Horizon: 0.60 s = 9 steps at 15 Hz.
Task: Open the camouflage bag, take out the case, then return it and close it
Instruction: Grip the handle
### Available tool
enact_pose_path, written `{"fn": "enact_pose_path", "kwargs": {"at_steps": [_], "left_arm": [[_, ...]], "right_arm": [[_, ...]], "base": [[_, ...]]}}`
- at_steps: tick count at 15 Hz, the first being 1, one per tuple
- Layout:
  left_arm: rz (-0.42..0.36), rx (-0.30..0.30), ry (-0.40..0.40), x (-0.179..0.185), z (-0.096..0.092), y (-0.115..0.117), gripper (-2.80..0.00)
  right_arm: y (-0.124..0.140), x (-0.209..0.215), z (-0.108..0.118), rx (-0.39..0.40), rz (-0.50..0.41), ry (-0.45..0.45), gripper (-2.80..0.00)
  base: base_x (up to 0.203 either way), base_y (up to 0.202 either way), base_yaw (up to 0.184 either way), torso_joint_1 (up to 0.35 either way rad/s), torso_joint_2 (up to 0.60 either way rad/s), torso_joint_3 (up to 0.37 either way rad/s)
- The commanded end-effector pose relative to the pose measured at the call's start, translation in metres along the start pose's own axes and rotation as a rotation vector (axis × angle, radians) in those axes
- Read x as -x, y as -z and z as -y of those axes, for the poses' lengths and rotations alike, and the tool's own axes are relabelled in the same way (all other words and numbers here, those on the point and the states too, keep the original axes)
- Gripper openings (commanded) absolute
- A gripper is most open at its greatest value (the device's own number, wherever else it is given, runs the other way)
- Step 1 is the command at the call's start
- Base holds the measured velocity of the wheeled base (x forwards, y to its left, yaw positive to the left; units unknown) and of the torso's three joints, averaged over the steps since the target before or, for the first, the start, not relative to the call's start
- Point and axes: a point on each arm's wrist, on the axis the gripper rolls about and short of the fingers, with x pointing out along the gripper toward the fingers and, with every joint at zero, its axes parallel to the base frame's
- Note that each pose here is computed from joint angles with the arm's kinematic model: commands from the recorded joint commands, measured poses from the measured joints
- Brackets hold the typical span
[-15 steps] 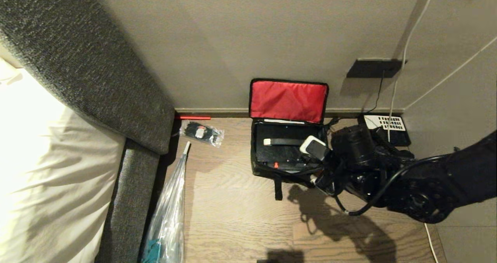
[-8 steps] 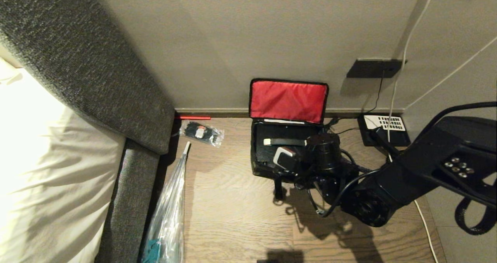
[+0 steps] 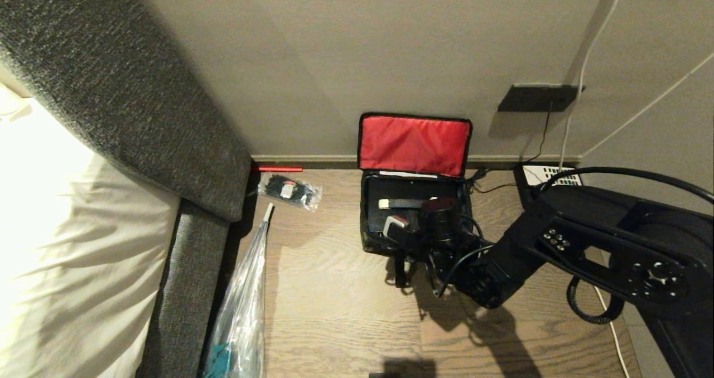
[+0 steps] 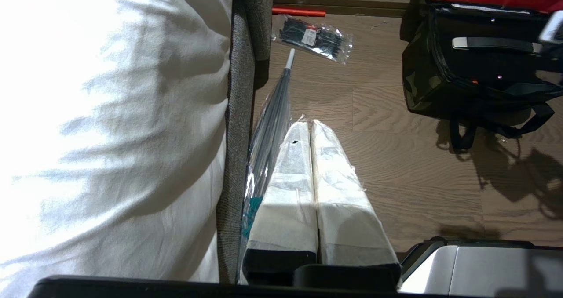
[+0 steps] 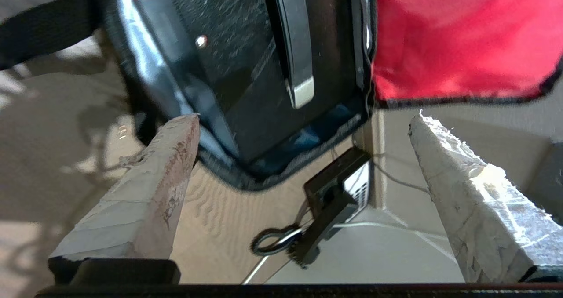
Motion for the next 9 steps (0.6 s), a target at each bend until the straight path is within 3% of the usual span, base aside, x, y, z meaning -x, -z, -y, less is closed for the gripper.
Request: {"fn": "enact_pose_path", "kwargs": {"at_steps": [1, 9], "left_arm": [[0.000, 0.000, 0.000, 0.000, 0.000, 0.000, -2.80], [0.000, 0.000, 0.000, 0.000, 0.000, 0.000, -2.80]], "right_arm": [[0.004, -0.025, -0.021, 0.008, -0.025, 0.007, 0.00], [0.005, -0.079, -0.021, -0.038, -0.013, 0.111, 0.00]], "base": [[0.000, 0.000, 0.000, 0.000, 0.00, 0.000], [0.000, 0.000, 0.000, 0.000, 0.00, 0.000]]}}
